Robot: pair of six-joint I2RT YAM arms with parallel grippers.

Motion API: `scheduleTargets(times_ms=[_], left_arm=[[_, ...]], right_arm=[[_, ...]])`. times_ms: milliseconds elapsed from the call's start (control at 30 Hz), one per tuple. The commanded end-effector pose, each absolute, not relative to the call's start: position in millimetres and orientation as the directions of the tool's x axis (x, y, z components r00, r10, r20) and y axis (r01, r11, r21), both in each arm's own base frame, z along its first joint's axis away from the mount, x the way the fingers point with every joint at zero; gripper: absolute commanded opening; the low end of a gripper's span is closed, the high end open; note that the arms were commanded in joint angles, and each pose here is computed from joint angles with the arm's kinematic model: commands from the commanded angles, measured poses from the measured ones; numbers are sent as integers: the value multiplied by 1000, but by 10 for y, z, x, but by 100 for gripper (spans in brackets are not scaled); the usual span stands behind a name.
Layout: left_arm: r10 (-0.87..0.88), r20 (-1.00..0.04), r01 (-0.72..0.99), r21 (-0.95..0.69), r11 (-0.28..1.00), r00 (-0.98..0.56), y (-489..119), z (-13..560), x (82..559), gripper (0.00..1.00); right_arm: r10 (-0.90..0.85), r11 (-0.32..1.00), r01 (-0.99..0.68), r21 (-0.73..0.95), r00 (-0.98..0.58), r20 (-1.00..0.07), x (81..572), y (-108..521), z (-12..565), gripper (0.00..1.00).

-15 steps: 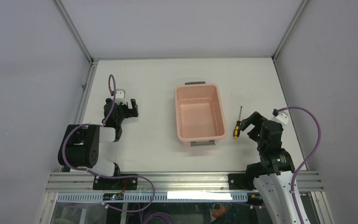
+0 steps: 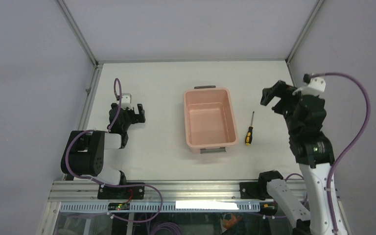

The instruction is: Put the screwdriver in the bin

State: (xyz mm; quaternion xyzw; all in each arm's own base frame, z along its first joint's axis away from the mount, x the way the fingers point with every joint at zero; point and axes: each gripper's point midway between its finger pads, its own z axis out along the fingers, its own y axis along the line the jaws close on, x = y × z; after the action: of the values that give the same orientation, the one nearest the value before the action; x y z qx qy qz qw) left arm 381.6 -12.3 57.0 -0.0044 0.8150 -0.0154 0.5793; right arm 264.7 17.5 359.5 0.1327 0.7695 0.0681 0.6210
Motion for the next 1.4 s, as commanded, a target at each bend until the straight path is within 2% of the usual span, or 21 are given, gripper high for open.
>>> scheduleTargets(times_ms=[0, 133, 267, 400, 500, 600, 800, 933, 1000, 1367], left_arm=[[-40, -968, 27, -49, 998, -248, -186, 798, 3939, 99], [-40, -968, 28, -49, 998, -249, -190, 795, 3936, 99], [-40, -968, 28, -49, 998, -250, -186, 795, 3938, 99], [-40, -967, 28, -49, 998, -250, -190, 794, 3939, 99], [-40, -968, 28, -49, 998, -249, -188, 796, 3939, 99], [-40, -967, 28, -49, 998, -250, -189, 793, 3937, 99], [-40, -967, 27, -49, 998, -251, -187, 790, 3936, 99], [-40, -968, 28, -49, 998, -250, -189, 795, 3939, 99], [-40, -967, 28, -49, 998, -251, -190, 788, 3935, 99], [-40, -967, 27, -49, 998, -250, -186, 790, 3935, 99]], right_arm=[[186, 977, 177, 117, -448, -875, 3051, 154, 3631, 99], [196, 974, 219, 54, -708, -678, 3311, 179, 3188, 99], [206, 977, 211, 41, -858, -470, 3419, 244, 2442, 98], [229, 973, 225, 47, -933, -276, 3303, 298, 1586, 90], [242, 969, 229, 91, -955, -173, 3143, 419, 1038, 83], [252, 967, 248, 54, -963, -97, 2940, 385, 581, 78], [249, 967, 250, -45, -968, -31, 2734, 242, 176, 59], [228, 971, 229, -64, -973, -14, 2723, 200, 151, 28], [214, 974, 215, -71, -977, -17, 2744, 180, 239, 1], [208, 977, 213, -26, -970, -126, 2716, 207, 1676, 0]])
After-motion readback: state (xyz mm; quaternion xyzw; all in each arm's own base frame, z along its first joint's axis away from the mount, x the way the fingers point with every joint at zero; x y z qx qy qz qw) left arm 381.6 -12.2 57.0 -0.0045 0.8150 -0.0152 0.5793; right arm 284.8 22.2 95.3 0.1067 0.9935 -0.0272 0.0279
